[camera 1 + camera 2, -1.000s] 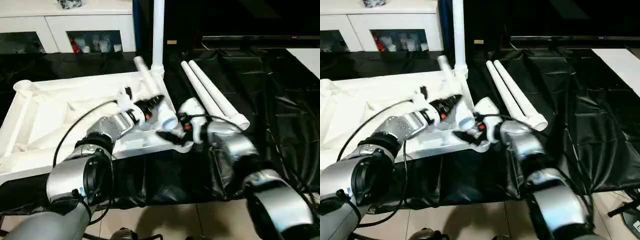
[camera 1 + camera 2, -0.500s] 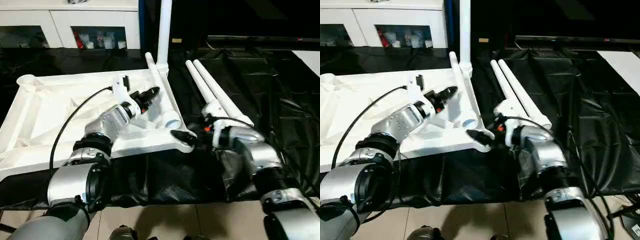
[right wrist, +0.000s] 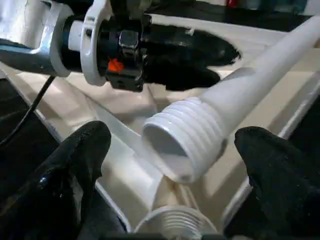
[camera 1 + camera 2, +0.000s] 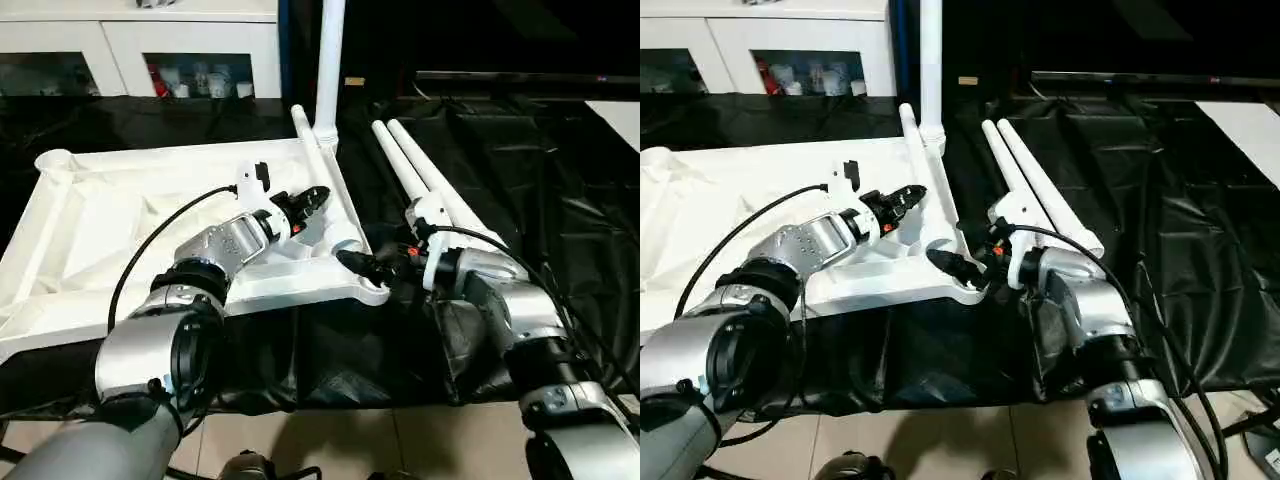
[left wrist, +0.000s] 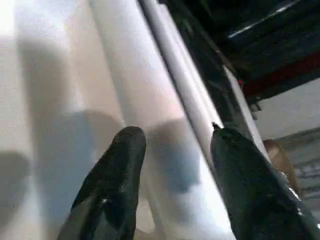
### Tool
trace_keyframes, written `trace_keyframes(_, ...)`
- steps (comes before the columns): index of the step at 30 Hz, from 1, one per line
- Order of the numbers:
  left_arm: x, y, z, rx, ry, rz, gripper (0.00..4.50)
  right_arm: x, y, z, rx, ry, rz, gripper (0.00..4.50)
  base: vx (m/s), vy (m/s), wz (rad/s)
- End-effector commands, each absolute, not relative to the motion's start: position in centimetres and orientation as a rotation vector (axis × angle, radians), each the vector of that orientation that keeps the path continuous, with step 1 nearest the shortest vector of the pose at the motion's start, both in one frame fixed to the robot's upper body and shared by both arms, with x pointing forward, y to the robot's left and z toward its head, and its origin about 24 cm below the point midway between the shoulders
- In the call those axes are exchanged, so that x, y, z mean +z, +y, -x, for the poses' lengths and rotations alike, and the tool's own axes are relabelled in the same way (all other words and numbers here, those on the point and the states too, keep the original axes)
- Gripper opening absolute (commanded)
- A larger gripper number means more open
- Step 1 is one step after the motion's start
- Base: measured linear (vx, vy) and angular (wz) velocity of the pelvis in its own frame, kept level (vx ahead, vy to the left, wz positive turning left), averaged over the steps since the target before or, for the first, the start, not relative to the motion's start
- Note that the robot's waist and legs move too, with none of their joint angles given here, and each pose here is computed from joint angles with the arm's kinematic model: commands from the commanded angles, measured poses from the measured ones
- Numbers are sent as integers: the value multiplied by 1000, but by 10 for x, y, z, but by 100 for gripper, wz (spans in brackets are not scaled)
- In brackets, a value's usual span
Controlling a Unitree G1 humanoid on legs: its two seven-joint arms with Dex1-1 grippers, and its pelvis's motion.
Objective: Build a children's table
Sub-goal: Insert table leg to table base
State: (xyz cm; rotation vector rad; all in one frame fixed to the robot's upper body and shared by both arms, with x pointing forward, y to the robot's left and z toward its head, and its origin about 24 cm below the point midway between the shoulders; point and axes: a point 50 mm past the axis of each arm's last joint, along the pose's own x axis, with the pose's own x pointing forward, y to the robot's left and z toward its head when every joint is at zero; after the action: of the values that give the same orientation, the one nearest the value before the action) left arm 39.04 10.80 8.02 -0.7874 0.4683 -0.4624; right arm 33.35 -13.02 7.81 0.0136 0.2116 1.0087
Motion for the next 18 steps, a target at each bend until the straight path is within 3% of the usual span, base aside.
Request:
trace_keyframes(1,87,104,-393,-467,471,814,273,80,-132,-332,999,211,-15,450,0,0,0)
trace_keyframes(12,88,94,-392,-504,502,801,360,81,-129,-330,996,227,5,450,0,0,0)
trace_keyframes(18,86,84,-391,-552,551,522,408,80,-126,-328,999,241,12,450,0,0,0)
